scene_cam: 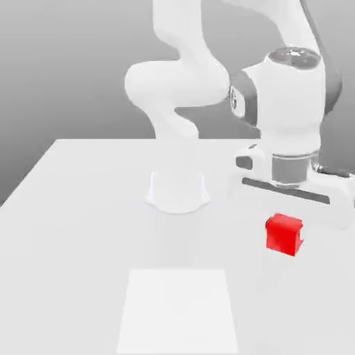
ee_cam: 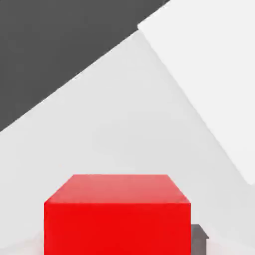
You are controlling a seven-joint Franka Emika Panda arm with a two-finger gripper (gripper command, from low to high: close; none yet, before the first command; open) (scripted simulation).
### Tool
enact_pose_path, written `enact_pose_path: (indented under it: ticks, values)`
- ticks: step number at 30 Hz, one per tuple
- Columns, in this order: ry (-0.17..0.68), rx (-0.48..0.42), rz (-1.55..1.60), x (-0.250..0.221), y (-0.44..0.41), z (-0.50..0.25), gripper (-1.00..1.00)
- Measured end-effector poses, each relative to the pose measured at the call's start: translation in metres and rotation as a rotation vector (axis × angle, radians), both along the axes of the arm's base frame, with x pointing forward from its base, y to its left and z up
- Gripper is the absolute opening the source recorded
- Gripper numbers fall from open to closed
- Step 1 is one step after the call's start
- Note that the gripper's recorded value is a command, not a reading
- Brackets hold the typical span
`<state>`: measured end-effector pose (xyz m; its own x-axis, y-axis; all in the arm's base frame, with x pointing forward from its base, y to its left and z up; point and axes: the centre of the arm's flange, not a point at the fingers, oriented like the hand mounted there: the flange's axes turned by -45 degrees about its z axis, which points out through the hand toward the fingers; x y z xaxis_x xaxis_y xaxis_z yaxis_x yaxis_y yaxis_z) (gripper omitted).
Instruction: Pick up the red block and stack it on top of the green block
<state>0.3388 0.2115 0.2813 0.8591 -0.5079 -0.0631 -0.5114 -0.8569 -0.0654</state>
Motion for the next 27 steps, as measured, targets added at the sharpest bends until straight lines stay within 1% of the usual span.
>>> enact_pose_path:
  ticks: [6, 10, 12, 25, 26, 27]
  values:
    - [-0.002, -0.030, 0.163, -0.096, 0.049, -0.009, -1.00]
    - [-0.019, -0.063, 0.254, -0.153, 0.057, -0.024, -1.00]
    - [-0.031, -0.078, 0.287, -0.172, 0.055, -0.033, -1.00]
    - [-0.040, -0.087, 0.300, -0.178, 0.055, -0.094, -1.00]
    - [-0.038, -0.087, 0.294, -0.177, 0.054, -0.099, 1.00]
    - [-0.038, -0.087, 0.294, -0.177, 0.054, -0.099, 1.00]
